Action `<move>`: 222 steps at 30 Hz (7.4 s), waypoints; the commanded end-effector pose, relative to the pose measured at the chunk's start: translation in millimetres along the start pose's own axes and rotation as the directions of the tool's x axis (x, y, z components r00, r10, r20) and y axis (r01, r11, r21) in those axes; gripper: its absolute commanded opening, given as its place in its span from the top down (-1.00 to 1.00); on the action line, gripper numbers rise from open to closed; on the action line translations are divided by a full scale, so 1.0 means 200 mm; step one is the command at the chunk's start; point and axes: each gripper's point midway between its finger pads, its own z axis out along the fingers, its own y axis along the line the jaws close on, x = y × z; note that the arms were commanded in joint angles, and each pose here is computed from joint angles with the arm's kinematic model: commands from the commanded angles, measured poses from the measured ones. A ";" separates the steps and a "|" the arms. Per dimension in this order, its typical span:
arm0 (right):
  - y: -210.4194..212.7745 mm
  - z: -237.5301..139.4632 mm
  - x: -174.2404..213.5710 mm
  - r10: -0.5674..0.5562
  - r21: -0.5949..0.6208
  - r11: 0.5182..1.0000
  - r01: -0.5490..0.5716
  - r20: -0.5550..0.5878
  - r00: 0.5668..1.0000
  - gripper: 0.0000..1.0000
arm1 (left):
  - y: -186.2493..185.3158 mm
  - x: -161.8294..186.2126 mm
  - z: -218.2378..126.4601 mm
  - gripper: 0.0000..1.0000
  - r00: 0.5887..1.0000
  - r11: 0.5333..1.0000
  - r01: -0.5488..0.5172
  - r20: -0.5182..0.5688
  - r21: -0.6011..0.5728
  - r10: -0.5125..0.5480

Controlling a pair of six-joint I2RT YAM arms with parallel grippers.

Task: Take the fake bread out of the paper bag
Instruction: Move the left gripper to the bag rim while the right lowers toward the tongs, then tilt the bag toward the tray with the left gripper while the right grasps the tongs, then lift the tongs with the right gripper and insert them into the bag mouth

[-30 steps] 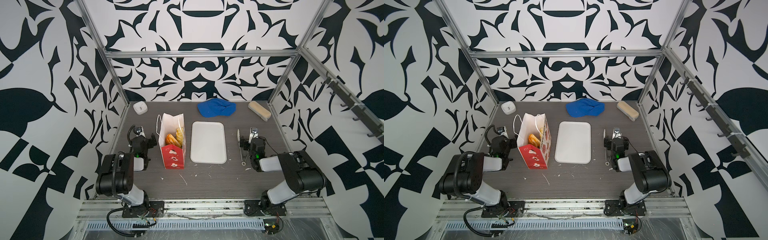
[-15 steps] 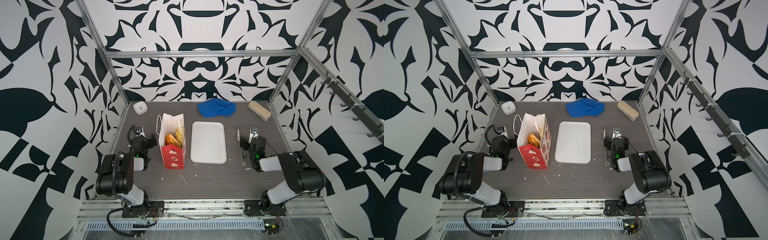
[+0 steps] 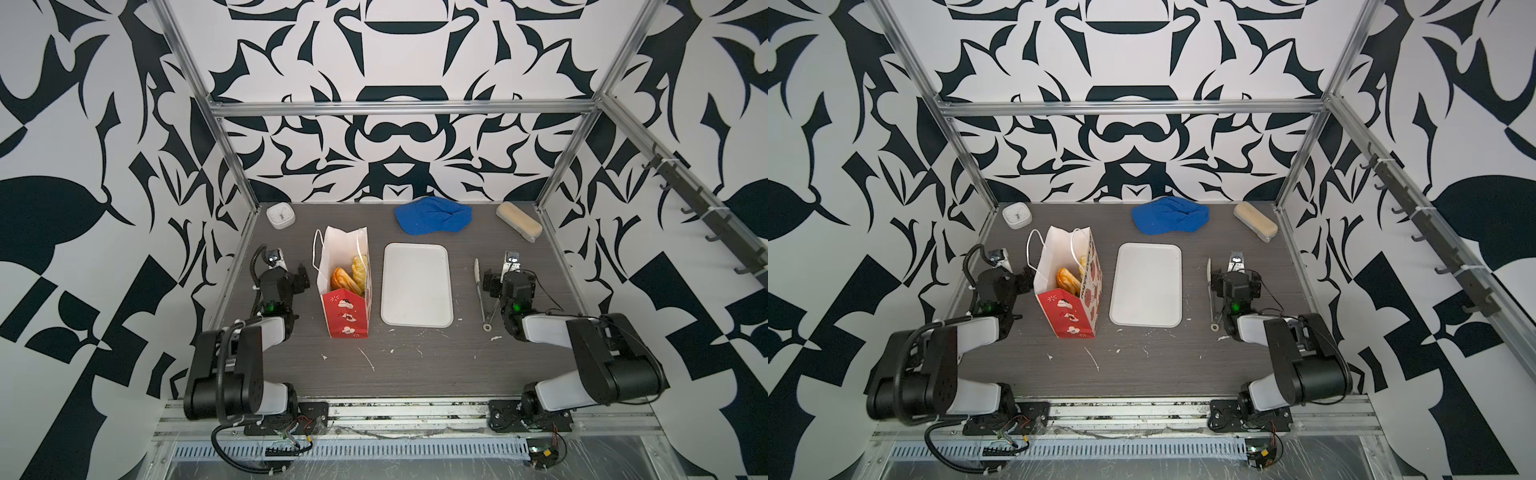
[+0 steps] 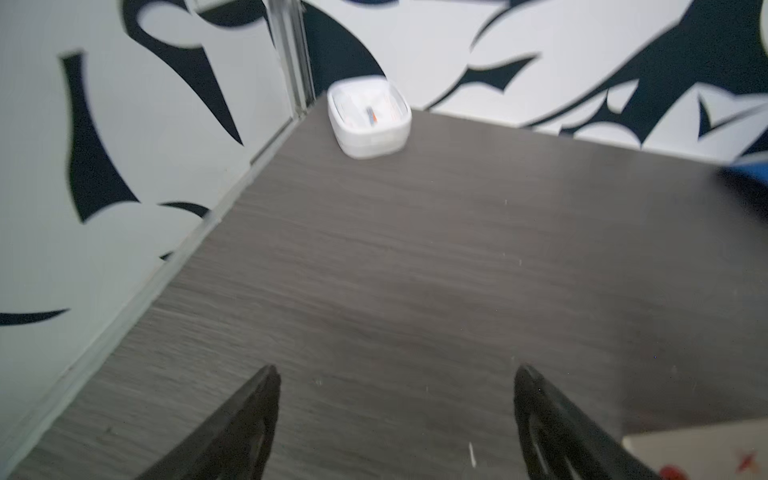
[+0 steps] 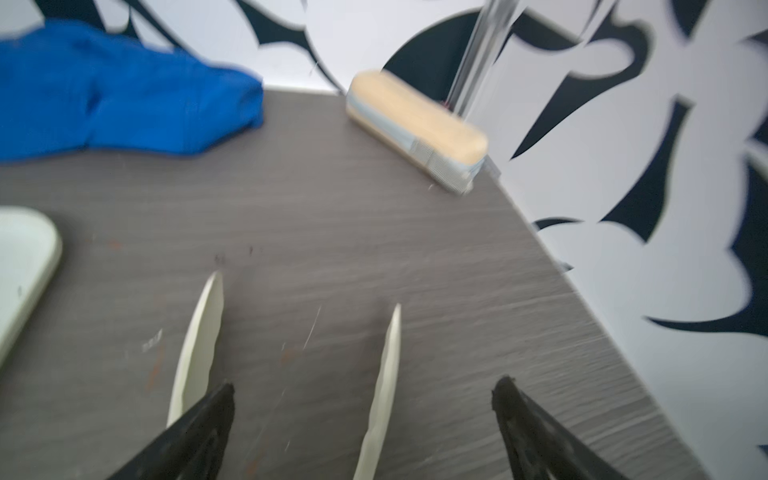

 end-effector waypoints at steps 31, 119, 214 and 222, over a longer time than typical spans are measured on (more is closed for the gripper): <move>0.22 -0.29 -0.15 0.158 -0.203 0.958 -0.203 -0.217 0.963 -0.96 | -0.50 -0.45 -1.09 -0.41 0.874 0.834 0.336 -0.475 0.438 -0.103; -0.03 -0.42 0.14 0.153 0.018 0.986 -0.166 -0.494 0.856 -1.00 | -1.23 -0.32 -0.08 1.00 0.865 0.870 -0.289 -0.280 0.400 0.416; 1.63 -1.05 0.08 -0.608 -0.909 0.409 -0.085 -0.341 0.717 0.32 | -1.19 -0.07 -0.52 1.00 0.875 0.730 -0.208 -0.210 0.651 0.437; 1.62 -1.03 0.06 -0.602 -0.910 0.409 -0.065 -0.323 0.730 0.20 | -1.19 -0.07 -0.55 1.00 0.872 0.710 -0.222 -0.190 0.668 0.452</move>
